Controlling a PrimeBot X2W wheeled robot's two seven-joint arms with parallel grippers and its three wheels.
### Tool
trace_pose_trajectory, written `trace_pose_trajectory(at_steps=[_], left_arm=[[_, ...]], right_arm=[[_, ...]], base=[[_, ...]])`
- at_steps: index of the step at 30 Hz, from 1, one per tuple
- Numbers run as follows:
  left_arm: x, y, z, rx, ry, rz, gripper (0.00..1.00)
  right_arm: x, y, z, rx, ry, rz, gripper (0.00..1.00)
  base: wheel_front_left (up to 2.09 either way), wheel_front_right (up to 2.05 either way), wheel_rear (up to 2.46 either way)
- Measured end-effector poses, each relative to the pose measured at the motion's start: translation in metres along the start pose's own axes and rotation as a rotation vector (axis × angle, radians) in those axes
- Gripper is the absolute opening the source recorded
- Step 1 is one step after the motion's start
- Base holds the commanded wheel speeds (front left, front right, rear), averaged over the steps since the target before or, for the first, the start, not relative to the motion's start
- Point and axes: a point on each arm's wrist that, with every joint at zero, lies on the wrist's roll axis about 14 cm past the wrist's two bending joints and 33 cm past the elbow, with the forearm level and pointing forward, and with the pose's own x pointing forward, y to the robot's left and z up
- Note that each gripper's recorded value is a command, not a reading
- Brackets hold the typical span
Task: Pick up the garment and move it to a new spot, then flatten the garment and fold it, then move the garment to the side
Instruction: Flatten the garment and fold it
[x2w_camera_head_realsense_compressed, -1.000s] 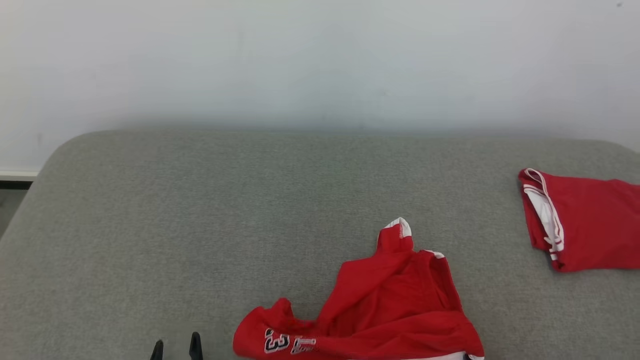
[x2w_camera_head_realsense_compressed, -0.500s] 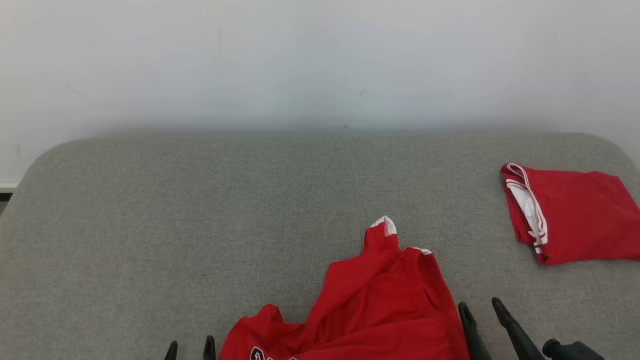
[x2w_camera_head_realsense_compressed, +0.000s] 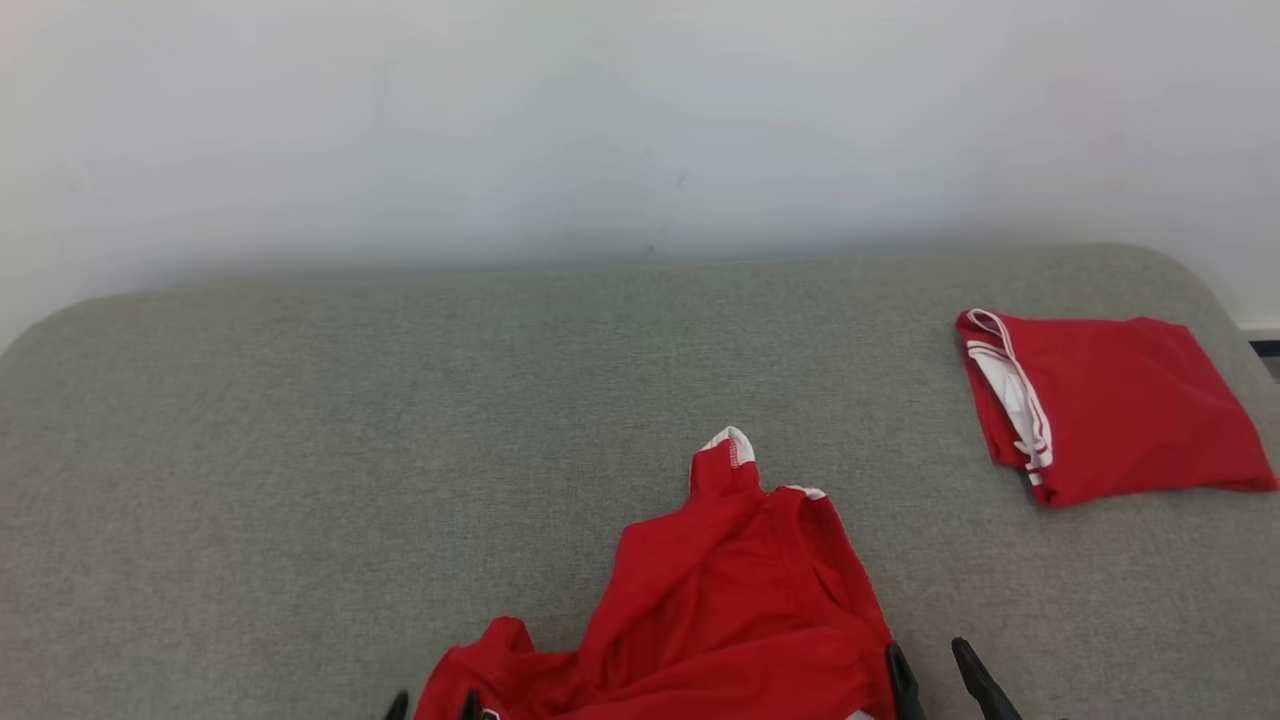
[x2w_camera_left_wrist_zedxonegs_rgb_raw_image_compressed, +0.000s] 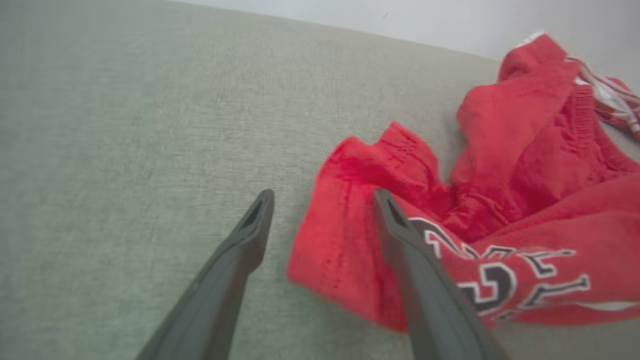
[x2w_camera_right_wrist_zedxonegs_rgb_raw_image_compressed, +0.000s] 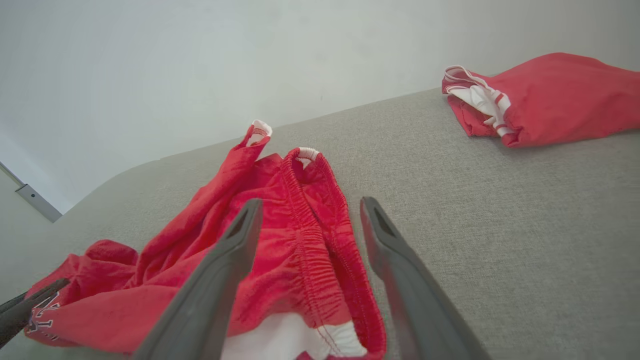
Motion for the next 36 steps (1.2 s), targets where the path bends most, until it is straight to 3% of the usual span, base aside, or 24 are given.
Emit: trace_pose_trajectory(at_steps=[3, 4, 5, 6, 21, 30, 31, 32, 33, 34, 36], left_arm=[[0.005, -0.004, -0.017, 0.002, 0.065, -0.022, 1.00], [0.011, -0.008, -0.013, 0.000, 0.058, -0.036, 0.73], [0.016, -0.013, -0.009, 0.006, 0.051, -0.055, 0.05], [0.020, -0.018, -0.010, 0.005, 0.055, -0.073, 0.00], [0.080, -0.044, 0.038, 0.034, -0.023, -0.205, 0.00], [0.111, -0.058, 0.028, 0.083, 0.067, -0.255, 0.00], [0.111, -0.057, 0.024, 0.089, 0.084, -0.253, 0.23], [0.111, -0.057, 0.024, 0.089, 0.084, -0.253, 0.23], [0.111, -0.053, 0.021, 0.094, 0.096, -0.244, 0.86], [0.111, -0.053, 0.022, 0.097, 0.094, -0.244, 1.00], [0.109, -0.053, 0.025, 0.091, 0.083, -0.244, 1.00]], right_arm=[[-0.001, -0.006, 0.001, 0.000, -0.003, -0.023, 1.00], [0.000, -0.008, 0.003, -0.001, -0.011, -0.030, 1.00], [0.000, -0.011, 0.006, -0.002, -0.018, -0.036, 1.00], [0.000, -0.012, 0.006, -0.003, -0.021, -0.042, 1.00], [0.014, -0.023, 0.014, 0.001, -0.041, -0.079, 1.00], [0.018, -0.034, 0.019, -0.010, -0.053, -0.111, 1.00], [0.018, -0.035, 0.020, -0.010, -0.055, -0.114, 1.00], [0.018, -0.035, 0.020, -0.010, -0.055, -0.114, 1.00], [0.019, -0.035, 0.021, -0.010, -0.060, -0.115, 1.00], [0.019, -0.035, 0.021, -0.007, -0.062, -0.116, 1.00], [0.019, -0.034, 0.021, -0.003, -0.062, -0.117, 1.00]], base=[[0.00, 0.00, 0.00], [0.00, 0.00, 0.00], [0.00, 0.00, 0.00], [0.00, 0.00, 0.00], [0.00, 0.00, 0.00], [0.00, 0.00, 0.00], [0.00, 0.00, 0.00], [0.00, 0.00, 0.00], [0.00, 0.00, 0.00], [0.00, 0.00, 0.00], [0.00, 0.00, 0.00]])
